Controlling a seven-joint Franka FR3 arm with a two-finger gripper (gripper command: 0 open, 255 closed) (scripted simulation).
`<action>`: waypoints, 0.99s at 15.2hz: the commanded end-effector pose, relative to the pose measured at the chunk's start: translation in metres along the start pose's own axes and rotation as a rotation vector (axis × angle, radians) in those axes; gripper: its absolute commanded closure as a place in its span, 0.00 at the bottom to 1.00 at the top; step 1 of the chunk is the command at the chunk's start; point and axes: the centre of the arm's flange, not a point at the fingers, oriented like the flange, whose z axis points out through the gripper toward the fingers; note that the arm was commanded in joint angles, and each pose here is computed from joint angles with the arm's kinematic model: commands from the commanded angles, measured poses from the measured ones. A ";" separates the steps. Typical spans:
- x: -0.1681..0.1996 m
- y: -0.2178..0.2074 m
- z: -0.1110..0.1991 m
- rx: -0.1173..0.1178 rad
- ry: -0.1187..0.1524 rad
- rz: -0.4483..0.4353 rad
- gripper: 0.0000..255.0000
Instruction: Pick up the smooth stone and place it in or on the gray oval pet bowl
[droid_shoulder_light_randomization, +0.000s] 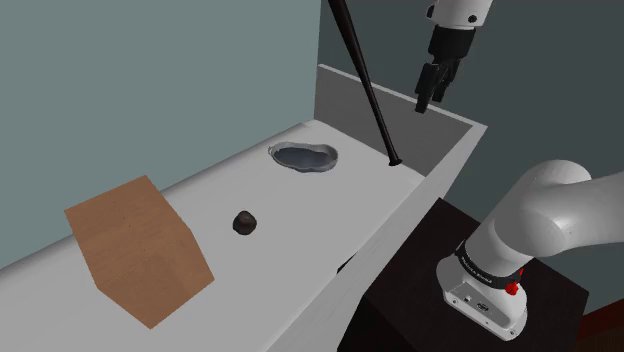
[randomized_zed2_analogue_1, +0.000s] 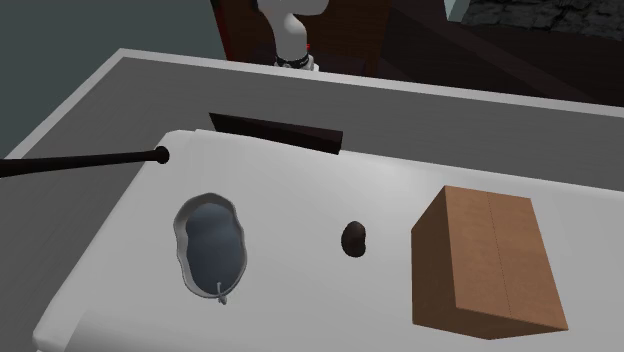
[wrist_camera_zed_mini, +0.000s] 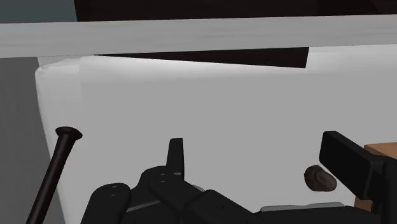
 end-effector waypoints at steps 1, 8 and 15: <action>0.000 0.000 0.000 0.000 0.000 0.000 0.00; 0.044 -0.052 0.060 0.005 0.020 0.011 0.00; 0.089 -0.104 0.118 0.009 0.040 0.022 0.00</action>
